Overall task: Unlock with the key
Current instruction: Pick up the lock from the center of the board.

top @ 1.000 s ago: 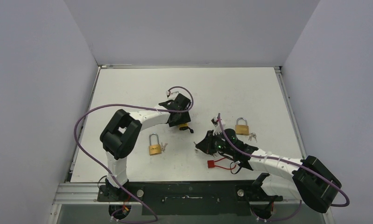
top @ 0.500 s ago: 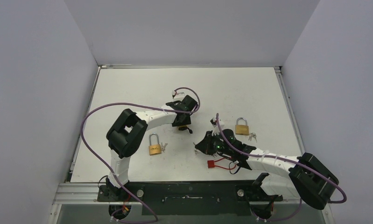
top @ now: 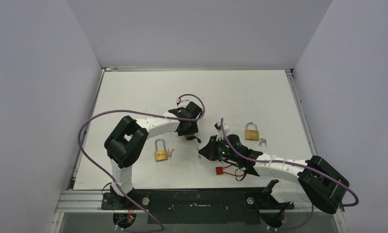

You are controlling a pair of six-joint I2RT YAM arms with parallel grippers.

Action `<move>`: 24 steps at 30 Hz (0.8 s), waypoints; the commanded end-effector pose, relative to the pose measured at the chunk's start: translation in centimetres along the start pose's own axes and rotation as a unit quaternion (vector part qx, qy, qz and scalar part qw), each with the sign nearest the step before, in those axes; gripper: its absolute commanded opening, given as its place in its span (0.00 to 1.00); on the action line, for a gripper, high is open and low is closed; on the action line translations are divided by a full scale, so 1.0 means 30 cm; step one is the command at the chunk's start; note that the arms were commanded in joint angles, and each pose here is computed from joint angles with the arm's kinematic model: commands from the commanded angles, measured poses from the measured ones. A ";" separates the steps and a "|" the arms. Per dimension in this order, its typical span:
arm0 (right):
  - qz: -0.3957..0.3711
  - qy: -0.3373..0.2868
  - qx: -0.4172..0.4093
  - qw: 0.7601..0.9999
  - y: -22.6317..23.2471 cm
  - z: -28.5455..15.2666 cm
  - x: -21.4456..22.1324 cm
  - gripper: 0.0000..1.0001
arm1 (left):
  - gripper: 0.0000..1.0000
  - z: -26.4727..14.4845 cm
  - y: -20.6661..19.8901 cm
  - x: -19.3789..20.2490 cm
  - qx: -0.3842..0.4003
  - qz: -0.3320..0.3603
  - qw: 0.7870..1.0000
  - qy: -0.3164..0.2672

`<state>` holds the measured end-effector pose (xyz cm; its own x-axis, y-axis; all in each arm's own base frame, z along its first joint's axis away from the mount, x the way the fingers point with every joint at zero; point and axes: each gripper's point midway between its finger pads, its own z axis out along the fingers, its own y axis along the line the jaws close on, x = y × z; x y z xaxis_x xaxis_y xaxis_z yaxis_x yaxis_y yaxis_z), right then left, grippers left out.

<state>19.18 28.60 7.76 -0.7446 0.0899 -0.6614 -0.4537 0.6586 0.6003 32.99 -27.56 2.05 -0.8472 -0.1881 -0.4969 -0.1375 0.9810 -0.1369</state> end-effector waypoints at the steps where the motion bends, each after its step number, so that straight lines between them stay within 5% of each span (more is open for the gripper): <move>1: -0.016 -0.057 -0.052 0.997 0.115 0.019 -0.096 0.00 | 0.00 -0.079 -0.047 0.090 0.061 -0.055 0.995 0.061; 7: -0.004 -0.063 -0.057 0.996 0.129 0.043 -0.097 0.00 | 0.00 -0.176 -0.097 0.072 0.116 -0.112 0.985 0.063; 24: 0.034 -0.086 -0.027 0.995 0.071 0.068 -0.108 0.00 | 0.00 -0.315 -0.124 0.052 0.180 -0.115 0.975 0.066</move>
<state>19.93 30.77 7.91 -0.7360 0.1747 -0.6541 -0.4258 0.6316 0.6479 26.99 -29.82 7.29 -0.8905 -0.3481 -0.2930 -0.1926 0.8719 -0.4502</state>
